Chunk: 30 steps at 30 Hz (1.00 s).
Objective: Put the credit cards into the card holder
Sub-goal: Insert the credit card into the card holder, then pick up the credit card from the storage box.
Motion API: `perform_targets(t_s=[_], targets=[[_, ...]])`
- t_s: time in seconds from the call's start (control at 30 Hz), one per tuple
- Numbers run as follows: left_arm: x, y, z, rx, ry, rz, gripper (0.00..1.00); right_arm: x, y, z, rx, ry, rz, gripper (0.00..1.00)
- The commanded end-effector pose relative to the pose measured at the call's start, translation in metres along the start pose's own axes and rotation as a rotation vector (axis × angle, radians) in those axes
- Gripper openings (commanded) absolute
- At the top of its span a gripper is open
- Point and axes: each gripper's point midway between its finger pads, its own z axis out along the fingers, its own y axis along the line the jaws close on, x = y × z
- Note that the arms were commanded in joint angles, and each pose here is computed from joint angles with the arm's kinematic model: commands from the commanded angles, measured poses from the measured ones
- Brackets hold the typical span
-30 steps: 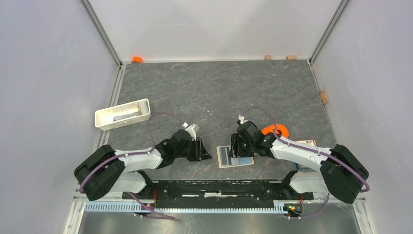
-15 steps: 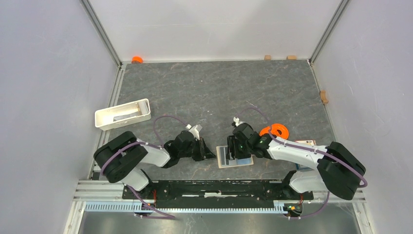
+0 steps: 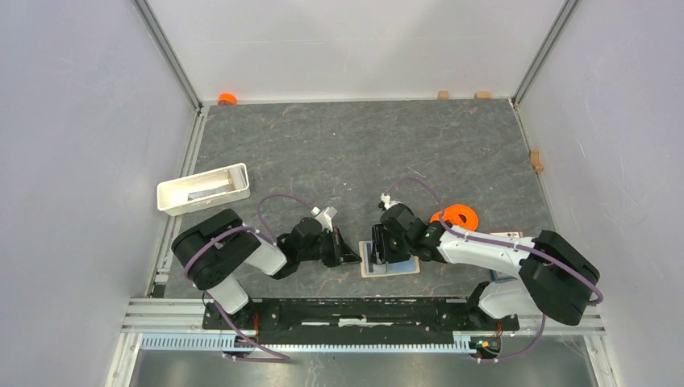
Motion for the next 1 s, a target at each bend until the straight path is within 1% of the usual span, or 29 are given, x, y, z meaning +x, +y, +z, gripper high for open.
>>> perform_targets(t_s=[0.0, 0.07, 0.13, 0.2, 0.27, 0.3, 0.33, 0.5, 0.57, 0.63, 0.73, 0.8, 0.9, 0.97], targets=[[0.008, 0.012, 0.0, -0.043, 0.018, -0.008, 0.1, -0.027, 0.039, -0.005, -0.114, -0.073, -0.018, 0.52], [0.006, 0.011, -0.001, -0.053, 0.016, 0.004, 0.11, -0.03, 0.037, -0.007, -0.092, -0.08, -0.027, 0.53], [0.003, 0.011, -0.003, -0.075, 0.012, 0.025, 0.14, -0.037, 0.036, -0.013, -0.069, -0.101, -0.047, 0.54], [-0.001, 0.01, -0.006, -0.106, 0.009, 0.051, 0.21, -0.046, 0.032, -0.021, -0.037, -0.132, -0.067, 0.55], [-0.008, 0.01, -0.011, -0.149, 0.003, 0.083, 0.31, -0.056, 0.03, -0.031, -0.011, -0.171, -0.096, 0.59], [-0.013, 0.008, -0.015, -0.164, -0.006, 0.106, 0.39, -0.061, 0.028, -0.036, 0.001, -0.193, -0.107, 0.62], [-0.018, 0.012, -0.019, -0.196, -0.015, 0.118, 0.44, -0.066, 0.025, -0.041, 0.019, -0.213, -0.119, 0.64], [-0.049, 0.017, -0.045, -0.305, -0.051, 0.157, 0.59, -0.088, 0.012, -0.066, 0.065, -0.315, -0.175, 0.74], [-0.064, 0.015, -0.062, -0.358, -0.073, 0.176, 0.68, -0.099, 0.006, -0.076, 0.074, -0.36, -0.2, 0.79], [-0.086, 0.005, -0.081, -0.404, -0.113, 0.213, 0.77, -0.111, 0.002, -0.088, 0.074, -0.414, -0.219, 0.87], [-0.122, 0.002, -0.122, -0.528, -0.17, 0.23, 0.91, -0.127, -0.004, -0.104, 0.061, -0.494, -0.249, 0.95], [-0.148, 0.005, -0.15, -0.618, -0.208, 0.229, 0.94, -0.133, -0.007, -0.113, 0.053, -0.534, -0.26, 0.98], [-0.188, 0.021, -0.192, -0.761, -0.256, 0.189, 0.93, -0.138, -0.012, -0.118, 0.047, -0.565, -0.272, 0.98], [-0.21, 0.029, -0.21, -0.795, -0.289, 0.153, 0.91, -0.138, -0.012, -0.117, 0.027, -0.567, -0.274, 0.98]])
